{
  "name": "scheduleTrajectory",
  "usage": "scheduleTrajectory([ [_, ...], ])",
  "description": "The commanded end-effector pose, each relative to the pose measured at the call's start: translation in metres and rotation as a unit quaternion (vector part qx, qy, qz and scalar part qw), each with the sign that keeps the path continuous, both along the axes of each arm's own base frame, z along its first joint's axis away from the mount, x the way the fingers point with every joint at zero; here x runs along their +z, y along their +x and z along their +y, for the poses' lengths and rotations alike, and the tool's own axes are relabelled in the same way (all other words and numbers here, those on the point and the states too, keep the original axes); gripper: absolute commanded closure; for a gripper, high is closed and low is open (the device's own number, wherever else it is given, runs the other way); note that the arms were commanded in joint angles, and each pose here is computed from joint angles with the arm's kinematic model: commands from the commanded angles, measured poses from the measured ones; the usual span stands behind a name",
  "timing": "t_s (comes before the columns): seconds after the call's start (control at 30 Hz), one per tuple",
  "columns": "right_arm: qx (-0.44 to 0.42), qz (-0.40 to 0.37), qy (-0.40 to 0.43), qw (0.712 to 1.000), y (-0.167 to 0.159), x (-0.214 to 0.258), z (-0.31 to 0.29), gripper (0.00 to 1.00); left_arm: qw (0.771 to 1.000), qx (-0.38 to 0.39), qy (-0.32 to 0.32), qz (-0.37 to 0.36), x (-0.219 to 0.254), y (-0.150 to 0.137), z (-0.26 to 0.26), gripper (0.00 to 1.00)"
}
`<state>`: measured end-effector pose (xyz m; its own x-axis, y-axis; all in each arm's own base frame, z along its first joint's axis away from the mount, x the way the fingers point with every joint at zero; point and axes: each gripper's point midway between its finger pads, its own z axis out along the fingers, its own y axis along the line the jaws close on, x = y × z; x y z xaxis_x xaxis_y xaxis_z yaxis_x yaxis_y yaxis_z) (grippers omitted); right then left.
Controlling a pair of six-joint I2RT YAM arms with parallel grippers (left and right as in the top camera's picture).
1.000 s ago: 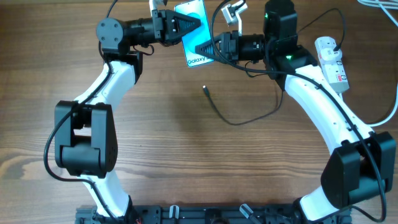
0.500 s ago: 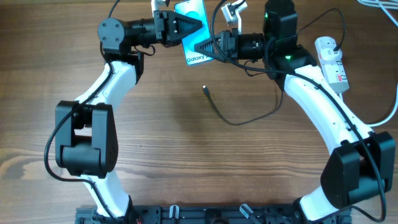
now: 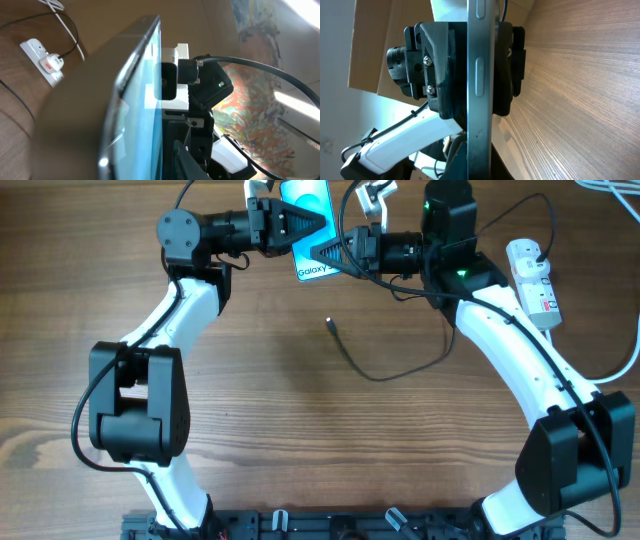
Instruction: Plug charger to phone and switch on socket
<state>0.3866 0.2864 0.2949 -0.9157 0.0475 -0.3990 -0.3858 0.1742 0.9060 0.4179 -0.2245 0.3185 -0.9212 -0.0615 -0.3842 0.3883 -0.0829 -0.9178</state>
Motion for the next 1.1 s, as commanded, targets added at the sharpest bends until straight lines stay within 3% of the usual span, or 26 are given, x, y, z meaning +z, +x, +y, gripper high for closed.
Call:
scheduleTrajectory([
  [0.0, -0.055, 0.027, -0.02, 0.998, 0.022, -0.02, -0.009, 0.96, 0.999, 0.004, -0.003, -0.045, 0.03, -0.01, 0.007, 0.8],
  [0.07, -0.06, 0.035, -0.02, 0.997, 0.023, -0.02, -0.01, 0.96, 0.999, 0.004, -0.004, -0.045, 0.03, -0.01, 0.007, 0.8],
  [0.3, -0.059, 0.034, -0.02, 0.997, 0.023, -0.02, -0.01, 0.96, 0.999, 0.009, -0.003, -0.045, 0.03, -0.007, 0.011, 0.96],
  [0.47, -0.052, 0.02, -0.021, 0.998, 0.021, -0.019, -0.009, 0.51, 0.999, 0.018, -0.003, -0.045, 0.03, -0.003, 0.019, 0.96],
  [0.57, -0.046, -0.009, -0.022, 0.999, 0.019, -0.014, -0.01, 0.36, 1.0, 0.024, 0.005, -0.019, 0.024, 0.002, 0.028, 0.96],
  [0.7, -0.053, -0.038, -0.038, 0.997, 0.022, -0.016, -0.025, 0.32, 0.999, 0.007, 0.028, 0.023, 0.004, 0.005, 0.032, 0.96],
  [0.83, -0.052, -0.023, -0.101, 0.993, 0.015, -0.053, -0.042, 0.32, 0.993, 0.013, 0.04, 0.106, -0.026, 0.015, 0.032, 0.96],
  [0.97, -0.086, 0.016, -0.245, 0.966, 0.005, -0.114, -0.073, 0.32, 0.965, 0.081, 0.083, 0.235, -0.089, 0.028, 0.034, 0.96],
  [1.03, -0.1, 0.031, -0.304, 0.947, 0.001, -0.134, -0.089, 0.32, 0.934, 0.127, 0.129, 0.308, -0.127, 0.027, 0.038, 0.96],
  [1.07, -0.106, 0.036, -0.341, 0.934, -0.002, -0.145, -0.1, 0.31, 0.907, 0.154, 0.163, 0.356, -0.15, 0.023, 0.042, 0.96],
])
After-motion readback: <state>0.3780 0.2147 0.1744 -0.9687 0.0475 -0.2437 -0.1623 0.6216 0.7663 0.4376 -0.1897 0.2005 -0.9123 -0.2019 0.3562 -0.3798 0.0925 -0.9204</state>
